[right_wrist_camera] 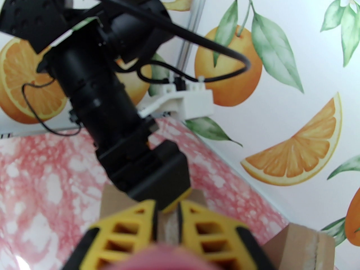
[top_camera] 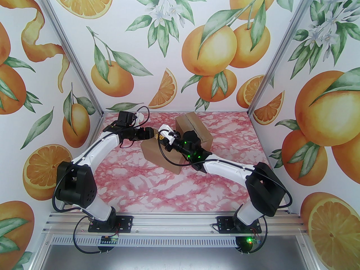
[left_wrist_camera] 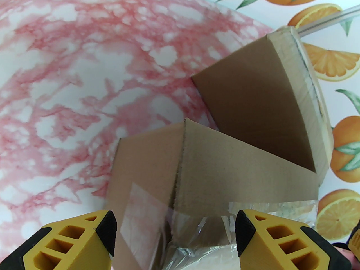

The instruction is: Unpack the express box

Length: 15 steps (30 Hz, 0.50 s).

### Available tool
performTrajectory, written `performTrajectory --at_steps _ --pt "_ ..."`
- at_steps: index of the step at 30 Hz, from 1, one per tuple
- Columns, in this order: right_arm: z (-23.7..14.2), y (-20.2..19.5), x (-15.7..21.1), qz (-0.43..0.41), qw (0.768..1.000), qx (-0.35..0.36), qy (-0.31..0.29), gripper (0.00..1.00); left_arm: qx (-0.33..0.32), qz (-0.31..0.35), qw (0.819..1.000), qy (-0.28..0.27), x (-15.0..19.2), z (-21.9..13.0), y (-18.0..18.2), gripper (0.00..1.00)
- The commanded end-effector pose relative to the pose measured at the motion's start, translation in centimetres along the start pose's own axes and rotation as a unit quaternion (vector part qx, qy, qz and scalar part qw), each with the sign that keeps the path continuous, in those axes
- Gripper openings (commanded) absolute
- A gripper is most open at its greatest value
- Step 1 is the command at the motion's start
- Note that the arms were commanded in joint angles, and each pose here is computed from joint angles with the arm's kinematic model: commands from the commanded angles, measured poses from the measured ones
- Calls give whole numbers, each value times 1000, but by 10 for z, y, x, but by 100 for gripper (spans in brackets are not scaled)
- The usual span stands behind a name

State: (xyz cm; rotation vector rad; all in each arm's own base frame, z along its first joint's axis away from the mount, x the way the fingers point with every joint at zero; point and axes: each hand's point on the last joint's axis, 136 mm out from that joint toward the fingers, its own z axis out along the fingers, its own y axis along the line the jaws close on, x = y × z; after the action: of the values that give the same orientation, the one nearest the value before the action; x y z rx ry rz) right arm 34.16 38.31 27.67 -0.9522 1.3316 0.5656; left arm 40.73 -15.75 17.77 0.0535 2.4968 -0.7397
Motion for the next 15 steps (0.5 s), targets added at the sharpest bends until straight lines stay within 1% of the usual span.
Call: performTrajectory --at_steps 1,8,15 --pt "5 -2 -9 -11 1000 -10 -17 0 -8 -2 1000 -2 -6 -1 0 73" --pt "2 0 -4 -15 1000 -13 -9 0 -29 -2 999 22 5 11 14 73" --pt "-4 -3 1 -36 999 -3 4 0 -46 1 998 47 13 24 26 71"
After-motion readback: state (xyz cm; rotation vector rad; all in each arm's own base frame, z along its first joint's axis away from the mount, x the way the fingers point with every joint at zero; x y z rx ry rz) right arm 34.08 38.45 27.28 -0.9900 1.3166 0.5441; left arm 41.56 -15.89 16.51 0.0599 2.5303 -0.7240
